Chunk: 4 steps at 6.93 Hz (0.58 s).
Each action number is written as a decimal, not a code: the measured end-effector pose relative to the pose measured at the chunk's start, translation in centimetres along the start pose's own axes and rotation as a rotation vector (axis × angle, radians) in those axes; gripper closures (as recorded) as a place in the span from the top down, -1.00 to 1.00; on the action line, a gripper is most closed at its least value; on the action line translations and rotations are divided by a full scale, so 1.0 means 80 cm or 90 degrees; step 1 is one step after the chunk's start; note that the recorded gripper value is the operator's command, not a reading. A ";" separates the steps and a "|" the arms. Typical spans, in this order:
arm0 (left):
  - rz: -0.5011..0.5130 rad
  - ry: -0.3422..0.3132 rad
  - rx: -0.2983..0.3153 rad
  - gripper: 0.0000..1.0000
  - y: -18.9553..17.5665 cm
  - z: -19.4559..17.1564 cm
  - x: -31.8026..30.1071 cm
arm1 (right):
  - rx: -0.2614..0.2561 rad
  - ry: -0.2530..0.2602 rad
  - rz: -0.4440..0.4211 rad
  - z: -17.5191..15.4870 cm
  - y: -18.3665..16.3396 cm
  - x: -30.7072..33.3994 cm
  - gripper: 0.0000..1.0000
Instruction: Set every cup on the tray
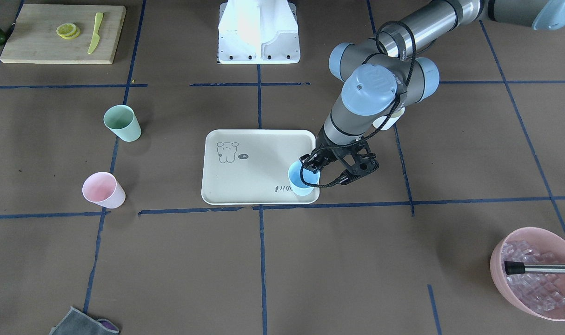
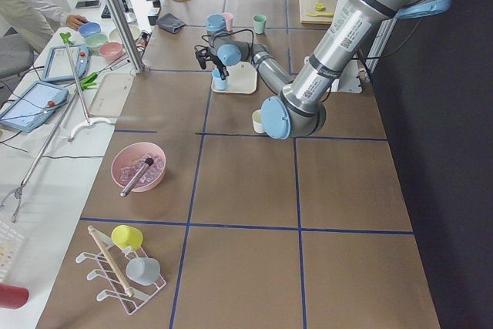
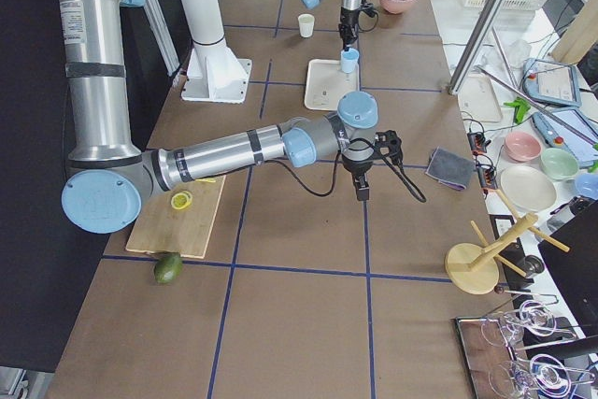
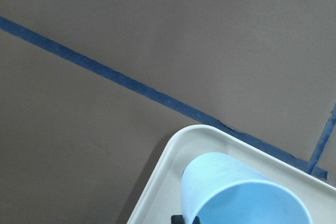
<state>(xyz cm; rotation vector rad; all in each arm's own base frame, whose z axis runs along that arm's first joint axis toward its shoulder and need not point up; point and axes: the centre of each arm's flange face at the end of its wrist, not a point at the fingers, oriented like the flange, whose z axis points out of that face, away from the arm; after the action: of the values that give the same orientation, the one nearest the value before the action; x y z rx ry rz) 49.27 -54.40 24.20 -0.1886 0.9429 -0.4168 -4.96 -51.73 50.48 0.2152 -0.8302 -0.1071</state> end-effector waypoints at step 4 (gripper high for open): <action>-0.003 0.000 0.017 0.98 -0.018 -0.045 -0.008 | 0.009 -0.008 0.009 -0.011 -0.001 -0.017 1.00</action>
<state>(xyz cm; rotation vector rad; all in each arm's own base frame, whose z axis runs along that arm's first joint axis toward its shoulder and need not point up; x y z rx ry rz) 45.62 -55.33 23.04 -0.1659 0.9366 -0.4333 -5.18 -51.42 48.92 0.2221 -0.8445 -0.0889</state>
